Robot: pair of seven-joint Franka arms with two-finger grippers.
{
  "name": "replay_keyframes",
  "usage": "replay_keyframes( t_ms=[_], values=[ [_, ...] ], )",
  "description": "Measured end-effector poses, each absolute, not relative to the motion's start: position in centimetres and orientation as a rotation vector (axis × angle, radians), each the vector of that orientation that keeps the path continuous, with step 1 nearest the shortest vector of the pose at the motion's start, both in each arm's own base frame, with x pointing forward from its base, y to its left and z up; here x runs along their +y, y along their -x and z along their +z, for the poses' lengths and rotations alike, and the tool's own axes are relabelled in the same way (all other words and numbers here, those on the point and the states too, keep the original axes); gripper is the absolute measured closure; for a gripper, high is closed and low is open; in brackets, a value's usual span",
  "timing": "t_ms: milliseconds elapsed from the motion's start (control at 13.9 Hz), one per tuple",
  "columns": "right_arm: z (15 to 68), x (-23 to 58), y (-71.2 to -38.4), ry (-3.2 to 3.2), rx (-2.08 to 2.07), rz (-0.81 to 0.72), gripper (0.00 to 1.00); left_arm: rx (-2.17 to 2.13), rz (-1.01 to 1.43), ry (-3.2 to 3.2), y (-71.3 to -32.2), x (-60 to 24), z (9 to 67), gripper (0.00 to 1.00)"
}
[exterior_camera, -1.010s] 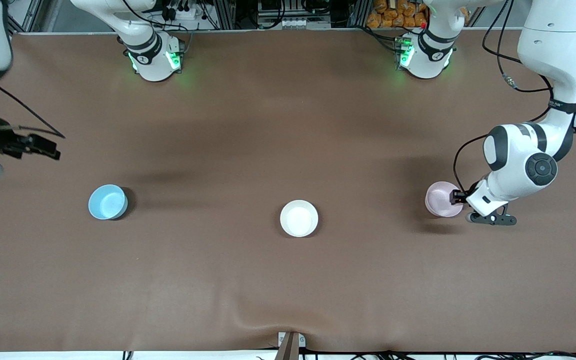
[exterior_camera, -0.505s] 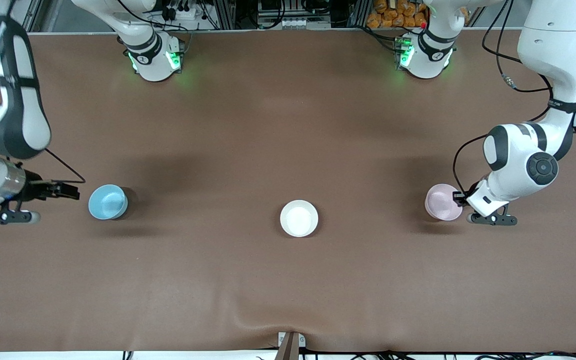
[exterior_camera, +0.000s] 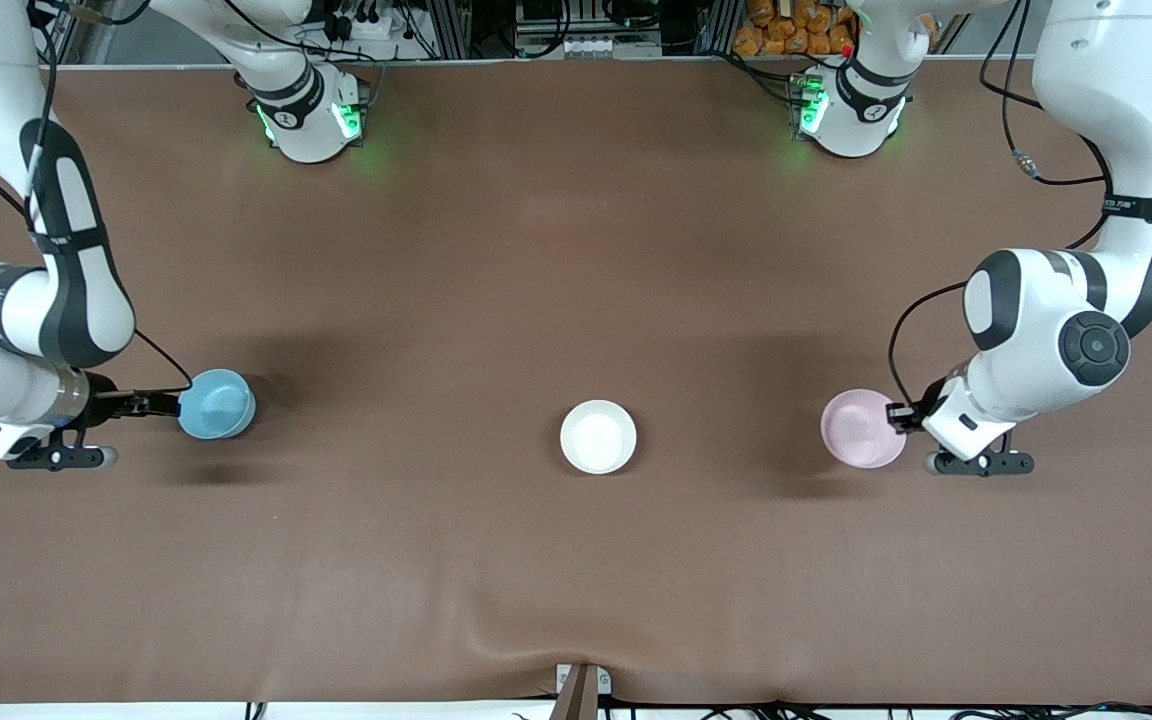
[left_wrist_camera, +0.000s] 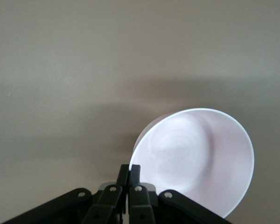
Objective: Stack pink and blue bowls on white bowl
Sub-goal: 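Carry the pink bowl with the left gripper onto the white bowl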
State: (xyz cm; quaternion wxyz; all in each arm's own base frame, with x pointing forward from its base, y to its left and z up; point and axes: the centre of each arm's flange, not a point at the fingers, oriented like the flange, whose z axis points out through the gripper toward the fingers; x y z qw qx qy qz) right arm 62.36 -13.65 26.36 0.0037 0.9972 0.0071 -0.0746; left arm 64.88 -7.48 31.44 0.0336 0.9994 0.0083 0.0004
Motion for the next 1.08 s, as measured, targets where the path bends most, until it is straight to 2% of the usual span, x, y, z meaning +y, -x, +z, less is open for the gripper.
replay_keyframes(
  t_ms=[361,793,865,1082],
  values=[
    [22.8,-14.4,-61.1,-3.156,-0.04,-0.333,0.0,0.117,0.039,-3.047,-65.9,-19.6,32.6,0.97],
    [19.4,-14.4,-59.6,-3.202,-0.121,-0.423,0.0,0.24,0.033,-3.004,-64.4,-32.8,30.9,0.97],
    [19.1,-14.4,-59.6,-3.209,-0.133,-0.429,0.07,0.244,0.034,-2.998,-63.9,-34.5,30.8,0.97],
    [18.8,-14.4,-59.5,-3.215,-0.145,-0.435,0.41,0.211,0.036,-2.98,-62.9,-37.8,29.6,0.97]
  ],
)
